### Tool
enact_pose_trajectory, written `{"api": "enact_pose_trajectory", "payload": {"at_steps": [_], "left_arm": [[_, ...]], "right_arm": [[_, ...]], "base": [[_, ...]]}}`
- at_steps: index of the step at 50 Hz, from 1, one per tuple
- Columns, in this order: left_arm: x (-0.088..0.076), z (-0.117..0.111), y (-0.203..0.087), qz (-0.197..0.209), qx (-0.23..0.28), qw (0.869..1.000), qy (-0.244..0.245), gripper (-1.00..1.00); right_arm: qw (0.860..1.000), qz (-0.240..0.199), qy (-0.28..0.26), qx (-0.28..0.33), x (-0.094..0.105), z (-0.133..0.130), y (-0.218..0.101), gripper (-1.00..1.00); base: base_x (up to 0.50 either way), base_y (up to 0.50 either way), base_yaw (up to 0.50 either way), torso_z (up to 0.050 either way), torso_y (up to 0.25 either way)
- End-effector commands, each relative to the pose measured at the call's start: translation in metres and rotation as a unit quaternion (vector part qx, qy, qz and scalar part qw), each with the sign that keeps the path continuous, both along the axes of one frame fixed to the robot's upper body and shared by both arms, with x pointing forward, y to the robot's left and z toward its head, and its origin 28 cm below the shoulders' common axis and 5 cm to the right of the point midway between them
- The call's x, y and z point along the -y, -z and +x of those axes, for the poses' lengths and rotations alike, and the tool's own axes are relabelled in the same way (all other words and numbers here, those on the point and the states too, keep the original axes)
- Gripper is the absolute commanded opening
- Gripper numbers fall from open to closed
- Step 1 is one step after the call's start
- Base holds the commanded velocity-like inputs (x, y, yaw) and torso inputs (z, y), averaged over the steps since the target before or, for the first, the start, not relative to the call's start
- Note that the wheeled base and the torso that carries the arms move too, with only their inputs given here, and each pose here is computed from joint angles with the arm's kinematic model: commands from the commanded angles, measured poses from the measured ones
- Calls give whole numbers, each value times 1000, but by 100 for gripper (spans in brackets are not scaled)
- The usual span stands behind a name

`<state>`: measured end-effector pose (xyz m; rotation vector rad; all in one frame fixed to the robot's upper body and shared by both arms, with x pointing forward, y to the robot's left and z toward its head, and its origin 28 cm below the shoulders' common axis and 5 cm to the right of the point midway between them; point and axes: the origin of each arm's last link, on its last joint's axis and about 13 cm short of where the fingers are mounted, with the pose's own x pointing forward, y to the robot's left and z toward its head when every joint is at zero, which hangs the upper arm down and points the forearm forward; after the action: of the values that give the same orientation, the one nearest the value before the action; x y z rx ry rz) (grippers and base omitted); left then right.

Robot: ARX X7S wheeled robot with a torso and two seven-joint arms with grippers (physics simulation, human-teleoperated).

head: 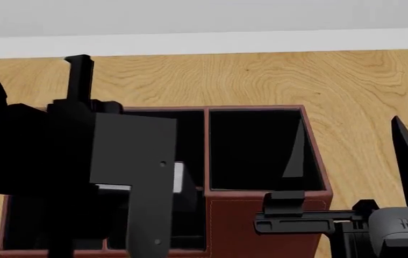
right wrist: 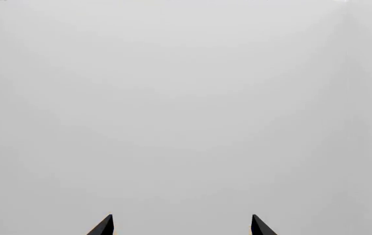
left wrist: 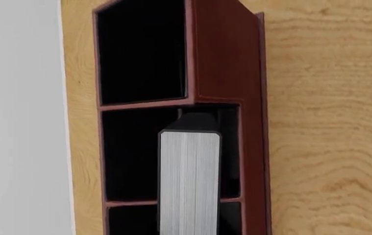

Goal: Pick up the book and place it in the back compartment of the caddy.

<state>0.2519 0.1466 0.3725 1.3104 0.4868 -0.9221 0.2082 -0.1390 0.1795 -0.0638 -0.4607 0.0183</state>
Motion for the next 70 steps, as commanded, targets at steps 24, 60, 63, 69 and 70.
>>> {"api": "enact_pose_trajectory", "payload": {"at_steps": [24,60,63,69,70], "left_arm": [[3,12,3,-7,46,999,-18,-100],[4,30,30,4,31,999,-26,-100],[5,32,32,1,29,999,-25,-100],[5,37,37,0,26,999,-27,-100],[6,37,38,0,26,999,-26,-100]], "right_arm": [[1000,2,0,2,1,-3,0,100],[1000,2,1,-3,0,0,2,100],[1000,1,1,-3,0,-1,2,100],[1000,2,2,-3,1,-1,3,100],[1000,2,2,-3,1,-1,3,100]], "base": [[0,0,0,0,1],[0,0,0,0,1],[0,0,0,0,3],[0,0,0,2,2],[0,0,0,0,0]]}}
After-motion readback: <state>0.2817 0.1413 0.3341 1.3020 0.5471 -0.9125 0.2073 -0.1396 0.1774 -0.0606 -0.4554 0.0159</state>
